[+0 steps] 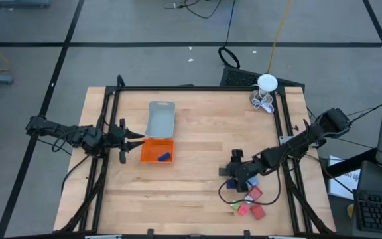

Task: Pick & Place Office items
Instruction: Put the purple charger adapter into the gray bin

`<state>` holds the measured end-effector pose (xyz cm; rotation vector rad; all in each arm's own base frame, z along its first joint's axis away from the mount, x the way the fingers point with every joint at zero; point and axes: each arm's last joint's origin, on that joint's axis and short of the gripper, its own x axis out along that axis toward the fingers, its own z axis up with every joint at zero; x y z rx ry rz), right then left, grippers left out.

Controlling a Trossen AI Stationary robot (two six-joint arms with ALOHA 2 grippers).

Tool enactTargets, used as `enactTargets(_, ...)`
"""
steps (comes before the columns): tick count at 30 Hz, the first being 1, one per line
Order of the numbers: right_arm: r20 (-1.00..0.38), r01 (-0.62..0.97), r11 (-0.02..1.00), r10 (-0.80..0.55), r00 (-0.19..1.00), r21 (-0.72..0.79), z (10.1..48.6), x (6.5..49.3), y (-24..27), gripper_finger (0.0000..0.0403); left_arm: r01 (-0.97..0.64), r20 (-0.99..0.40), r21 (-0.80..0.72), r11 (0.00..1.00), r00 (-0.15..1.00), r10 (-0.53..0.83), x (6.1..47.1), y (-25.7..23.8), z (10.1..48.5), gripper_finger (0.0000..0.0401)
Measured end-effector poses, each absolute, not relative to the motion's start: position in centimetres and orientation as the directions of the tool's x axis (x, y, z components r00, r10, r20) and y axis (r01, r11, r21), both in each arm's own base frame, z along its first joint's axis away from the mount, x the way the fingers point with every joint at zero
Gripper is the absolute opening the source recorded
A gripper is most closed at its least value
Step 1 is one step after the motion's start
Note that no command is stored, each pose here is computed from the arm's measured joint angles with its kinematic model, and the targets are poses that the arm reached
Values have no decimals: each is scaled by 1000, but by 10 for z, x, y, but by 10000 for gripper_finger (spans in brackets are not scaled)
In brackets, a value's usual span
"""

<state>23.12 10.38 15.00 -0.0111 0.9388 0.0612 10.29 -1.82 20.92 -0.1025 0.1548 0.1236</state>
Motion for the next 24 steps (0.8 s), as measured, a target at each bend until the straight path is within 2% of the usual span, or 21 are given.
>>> enactTargets(10,-807,-53,998,49,589,22,135,223,98,269,-130,-160,-92,987,981,115,103,-18,209,118)
enactTargets(24,-716,-58,995,95,691,76,120,214,94,269,-130,-160,-92,987,980,115,103,-18,209,118)
